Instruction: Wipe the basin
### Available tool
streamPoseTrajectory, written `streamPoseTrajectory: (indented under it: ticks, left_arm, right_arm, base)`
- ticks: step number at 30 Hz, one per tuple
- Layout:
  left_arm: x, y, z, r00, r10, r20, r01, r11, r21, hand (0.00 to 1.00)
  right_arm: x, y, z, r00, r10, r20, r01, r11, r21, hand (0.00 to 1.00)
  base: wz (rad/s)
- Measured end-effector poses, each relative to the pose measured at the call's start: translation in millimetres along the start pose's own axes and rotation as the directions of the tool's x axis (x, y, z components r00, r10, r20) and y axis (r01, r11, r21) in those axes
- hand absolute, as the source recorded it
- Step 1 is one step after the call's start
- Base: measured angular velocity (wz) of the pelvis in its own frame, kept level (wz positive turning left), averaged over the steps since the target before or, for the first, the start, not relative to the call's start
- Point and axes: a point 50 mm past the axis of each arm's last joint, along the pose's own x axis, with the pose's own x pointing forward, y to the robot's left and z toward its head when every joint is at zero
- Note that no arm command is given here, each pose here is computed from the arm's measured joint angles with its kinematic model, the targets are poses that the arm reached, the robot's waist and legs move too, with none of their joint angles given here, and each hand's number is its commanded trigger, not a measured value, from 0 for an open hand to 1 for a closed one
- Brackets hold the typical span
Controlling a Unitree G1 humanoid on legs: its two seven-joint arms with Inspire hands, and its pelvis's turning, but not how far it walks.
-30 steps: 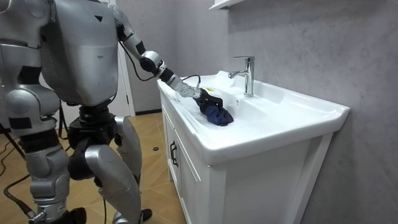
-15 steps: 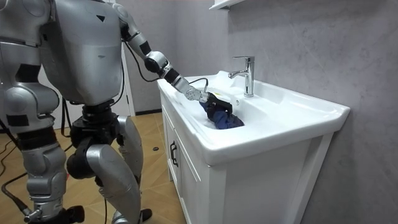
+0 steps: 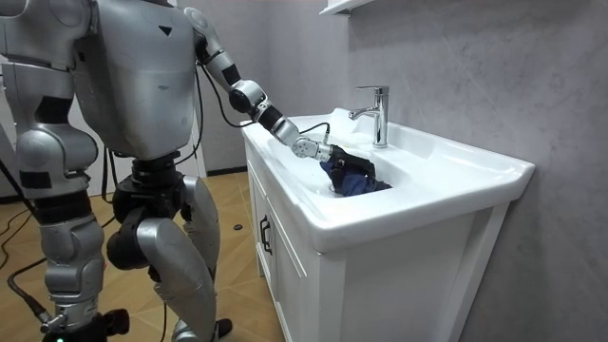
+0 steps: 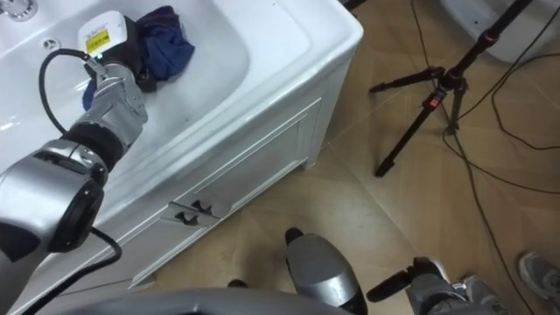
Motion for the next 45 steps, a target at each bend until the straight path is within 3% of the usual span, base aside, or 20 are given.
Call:
streamPoseTrajectory:
  ticks: [9, 16, 25, 45]
  left_arm:
    - [-1.9, 3.9, 21.2, 0.997, 0.025, 0.078, -0.016, 0.994, -0.11, 1.0]
    - [-5.2, 19.6, 52.8, 0.975, 0.097, 0.198, -0.058, 0.98, -0.192, 1.0]
    - [-9.7, 26.4, 68.3, 0.952, 0.133, 0.274, -0.082, 0.978, -0.192, 1.0]
    - [-13.4, 22.8, 75.0, 0.948, 0.095, 0.303, -0.033, 0.979, -0.201, 1.0]
  right_arm:
    - [0.3, -2.3, 4.6, 1.0, -0.004, 0.013, 0.004, 1.0, -0.012, 0.0]
    - [0.4, -3.4, 5.9, 1.0, -0.006, 0.024, 0.006, 1.0, -0.013, 0.0]
    - [0.9, -4.8, -2.9, 1.0, 0.009, 0.004, -0.009, 1.0, -0.018, 0.0]
    - [0.9, -3.8, -11.3, 0.999, 0.027, -0.029, -0.028, 0.999, -0.023, 0.0]
  base:
    - [0.02]
    - [0.02]
    - [0.0]
    - [-0.01]
